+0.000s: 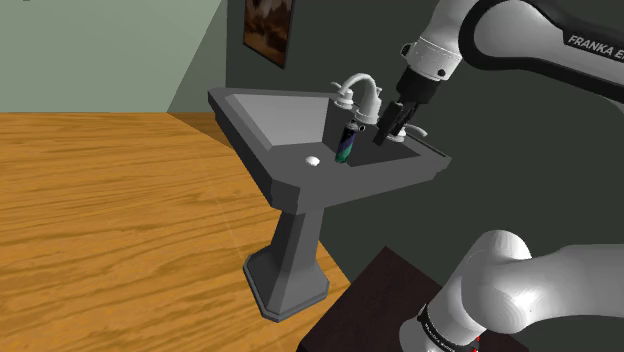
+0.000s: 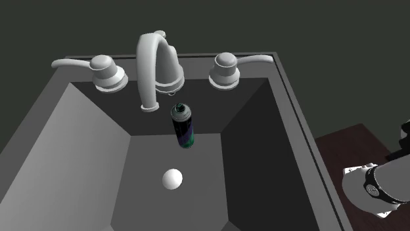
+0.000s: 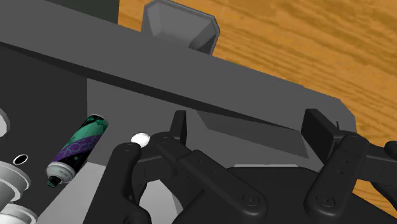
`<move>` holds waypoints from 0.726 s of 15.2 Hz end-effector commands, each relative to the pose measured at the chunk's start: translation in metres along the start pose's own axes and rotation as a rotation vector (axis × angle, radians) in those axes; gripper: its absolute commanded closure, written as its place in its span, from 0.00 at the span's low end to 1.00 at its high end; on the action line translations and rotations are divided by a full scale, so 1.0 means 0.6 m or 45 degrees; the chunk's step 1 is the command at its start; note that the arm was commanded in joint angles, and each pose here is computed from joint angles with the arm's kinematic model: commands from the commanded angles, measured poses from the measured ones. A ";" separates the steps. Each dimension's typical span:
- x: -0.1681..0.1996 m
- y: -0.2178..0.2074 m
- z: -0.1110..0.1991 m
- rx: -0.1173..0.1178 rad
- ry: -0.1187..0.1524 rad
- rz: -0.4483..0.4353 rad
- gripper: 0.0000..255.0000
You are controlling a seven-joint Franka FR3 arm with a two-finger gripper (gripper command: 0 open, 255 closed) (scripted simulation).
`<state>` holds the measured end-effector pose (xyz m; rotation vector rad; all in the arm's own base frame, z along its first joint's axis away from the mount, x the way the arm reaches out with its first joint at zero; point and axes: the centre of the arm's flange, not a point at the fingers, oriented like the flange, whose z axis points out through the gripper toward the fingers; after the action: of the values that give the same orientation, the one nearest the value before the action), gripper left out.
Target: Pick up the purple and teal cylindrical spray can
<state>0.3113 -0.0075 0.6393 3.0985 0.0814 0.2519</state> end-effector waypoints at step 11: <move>0.099 0.197 0.071 0.105 0.065 0.030 0.00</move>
<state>0.3768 -0.1112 0.6150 3.1700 0.0598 0.3267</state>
